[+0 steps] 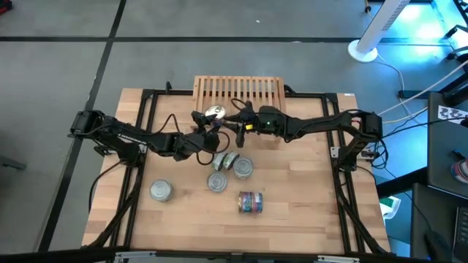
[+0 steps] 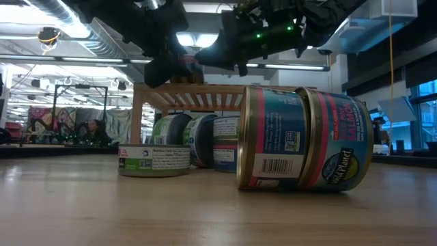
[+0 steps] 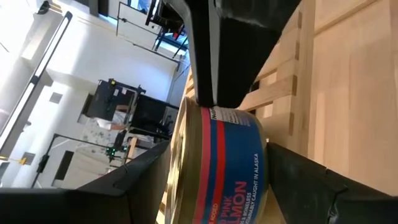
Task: Stack canned seafood by type on shelf
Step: Put the blue-pink tuna can on the shelf, then put the green tuna can on the shelf
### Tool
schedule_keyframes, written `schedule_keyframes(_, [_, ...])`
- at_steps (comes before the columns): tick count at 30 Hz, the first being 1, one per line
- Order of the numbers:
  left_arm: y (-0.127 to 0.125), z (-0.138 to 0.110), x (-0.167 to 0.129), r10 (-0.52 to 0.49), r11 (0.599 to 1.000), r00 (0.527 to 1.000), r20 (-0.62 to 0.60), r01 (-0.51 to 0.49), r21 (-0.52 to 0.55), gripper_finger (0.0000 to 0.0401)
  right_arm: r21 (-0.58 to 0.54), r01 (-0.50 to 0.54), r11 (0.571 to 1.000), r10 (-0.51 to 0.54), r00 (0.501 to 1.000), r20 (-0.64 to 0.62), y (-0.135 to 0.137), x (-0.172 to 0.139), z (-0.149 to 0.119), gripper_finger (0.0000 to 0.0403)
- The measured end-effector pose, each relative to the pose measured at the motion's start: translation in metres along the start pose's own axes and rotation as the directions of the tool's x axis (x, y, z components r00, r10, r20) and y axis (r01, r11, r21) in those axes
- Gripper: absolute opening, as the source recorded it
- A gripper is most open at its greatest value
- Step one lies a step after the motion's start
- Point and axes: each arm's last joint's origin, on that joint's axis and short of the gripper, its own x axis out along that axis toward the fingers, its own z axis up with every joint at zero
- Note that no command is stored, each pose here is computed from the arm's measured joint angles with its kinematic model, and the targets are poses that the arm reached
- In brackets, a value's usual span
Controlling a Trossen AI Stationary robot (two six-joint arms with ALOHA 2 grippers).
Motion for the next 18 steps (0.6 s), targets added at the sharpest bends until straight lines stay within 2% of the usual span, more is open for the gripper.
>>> schedule_keyframes(4, [0.000, 0.000, 0.000, -0.001, 1.000, 1.000, 0.001, 0.001, 0.000, 0.0257, 0.000, 0.017, 1.000, -0.017, 1.000, 0.017, -0.001, 0.004, -0.002, 0.0115])
schedule_keyframes(18, [0.001, 0.004, -0.002, 0.003, 1.000, 1.000, 0.031, -0.003, -0.021, 0.0257, -0.010, 0.223, 0.975, -0.222, 0.975, 0.027, -0.007, 0.013, 0.001, 0.0115])
